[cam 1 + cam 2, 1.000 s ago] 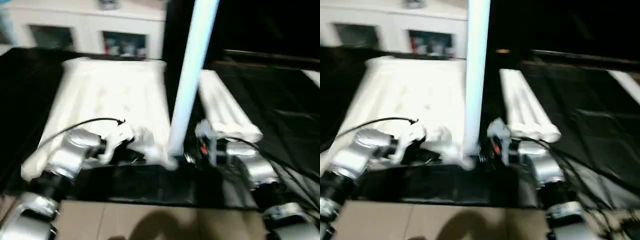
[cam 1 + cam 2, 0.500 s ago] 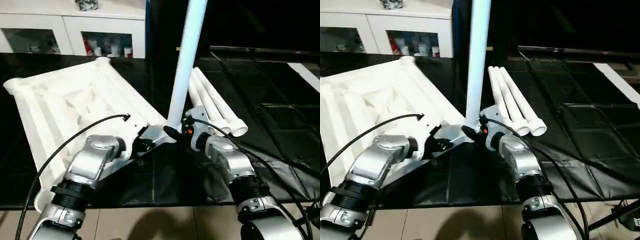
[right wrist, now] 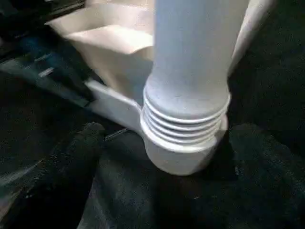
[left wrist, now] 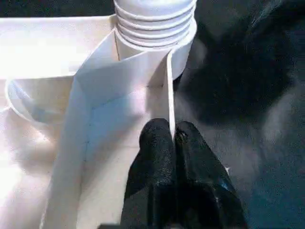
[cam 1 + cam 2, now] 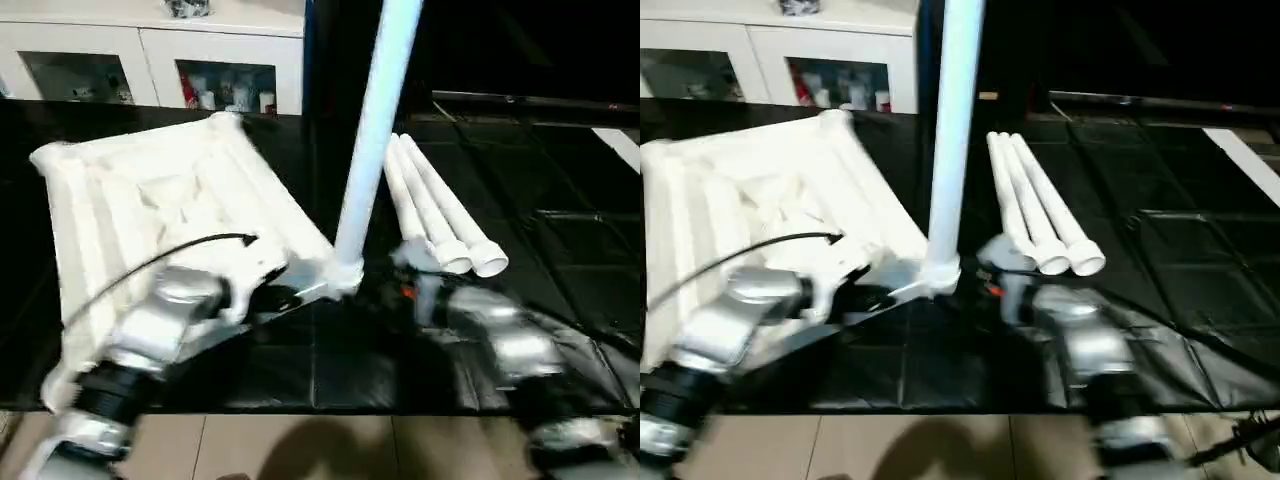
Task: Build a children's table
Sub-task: Rotate leg to tighten
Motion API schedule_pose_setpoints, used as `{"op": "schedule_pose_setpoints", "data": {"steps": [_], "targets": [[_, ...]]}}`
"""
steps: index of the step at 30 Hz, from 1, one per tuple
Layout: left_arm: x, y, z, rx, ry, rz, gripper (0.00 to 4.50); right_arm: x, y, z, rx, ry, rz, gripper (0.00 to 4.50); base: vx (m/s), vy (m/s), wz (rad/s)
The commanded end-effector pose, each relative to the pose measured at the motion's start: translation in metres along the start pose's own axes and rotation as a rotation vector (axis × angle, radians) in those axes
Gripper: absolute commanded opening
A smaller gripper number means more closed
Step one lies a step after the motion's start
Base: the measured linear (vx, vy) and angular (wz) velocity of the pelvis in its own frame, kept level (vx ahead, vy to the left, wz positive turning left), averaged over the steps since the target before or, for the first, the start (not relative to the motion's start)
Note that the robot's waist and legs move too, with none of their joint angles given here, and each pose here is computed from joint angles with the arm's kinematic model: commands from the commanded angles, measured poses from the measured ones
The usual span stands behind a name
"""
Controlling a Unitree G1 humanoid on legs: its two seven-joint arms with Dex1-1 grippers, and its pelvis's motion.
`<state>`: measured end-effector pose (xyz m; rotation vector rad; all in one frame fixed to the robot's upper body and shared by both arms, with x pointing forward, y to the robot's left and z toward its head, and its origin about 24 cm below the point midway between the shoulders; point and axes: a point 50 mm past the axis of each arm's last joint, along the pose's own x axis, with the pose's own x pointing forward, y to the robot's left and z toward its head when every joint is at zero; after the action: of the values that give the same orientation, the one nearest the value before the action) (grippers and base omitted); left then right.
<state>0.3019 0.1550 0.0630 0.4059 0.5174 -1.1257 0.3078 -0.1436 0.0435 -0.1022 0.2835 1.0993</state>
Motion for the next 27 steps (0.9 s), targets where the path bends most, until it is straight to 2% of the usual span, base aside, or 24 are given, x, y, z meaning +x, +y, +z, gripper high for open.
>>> {"op": "schedule_pose_setpoints", "data": {"steps": [1, 5, 8, 14, 19, 21, 23, 26, 27], "targets": [[0.005, -0.008, 0.008, 0.081, -0.013, -0.123, 0.00, -0.004, 0.002, 0.007, -0.033, -0.021, 0.064, 4.45, 0.000, 0.000, 0.00], [-0.002, -0.013, 0.002, 0.144, 0.032, -0.266, 0.00, -0.012, 0.001, 0.015, -0.080, 0.010, 0.185, 4.45, 0.000, 0.000, 0.00], [-0.003, -0.014, 0.000, 0.164, 0.048, -0.316, 0.00, -0.011, 0.002, 0.016, -0.101, 0.028, 0.231, 4.45, 0.000, 0.000, 0.00], [-0.006, -0.011, -0.005, 0.225, 0.104, -0.388, 0.00, -0.002, 0.008, 0.014, -0.183, 0.101, 0.330, 4.45, 0.000, 0.000, 0.00], [-0.007, -0.009, -0.007, 0.247, 0.122, -0.418, 0.00, 0.008, 0.011, 0.017, -0.187, 0.096, 0.396, 4.45, 0.000, 0.000, 0.00], [-0.007, -0.008, -0.007, 0.251, 0.122, -0.424, 0.00, 0.009, 0.011, 0.018, -0.185, 0.094, 0.402, 4.18, 0.000, 0.000, 0.00], [-0.007, -0.008, -0.007, 0.263, 0.127, -0.443, 0.00, 0.012, 0.013, 0.018, -0.183, 0.093, 0.433, 4.18, 0.000, 0.000, 0.00], [-0.007, -0.007, -0.008, 0.268, 0.130, -0.448, 0.00, 0.014, 0.013, 0.019, -0.182, 0.089, 0.444, 3.77, 0.000, 0.000, 0.00], [-0.007, -0.007, -0.008, 0.271, 0.131, -0.452, 0.00, 0.014, 0.014, 0.018, -0.177, 0.088, 0.455, 3.77, 0.000, 0.000, 0.00]]}}
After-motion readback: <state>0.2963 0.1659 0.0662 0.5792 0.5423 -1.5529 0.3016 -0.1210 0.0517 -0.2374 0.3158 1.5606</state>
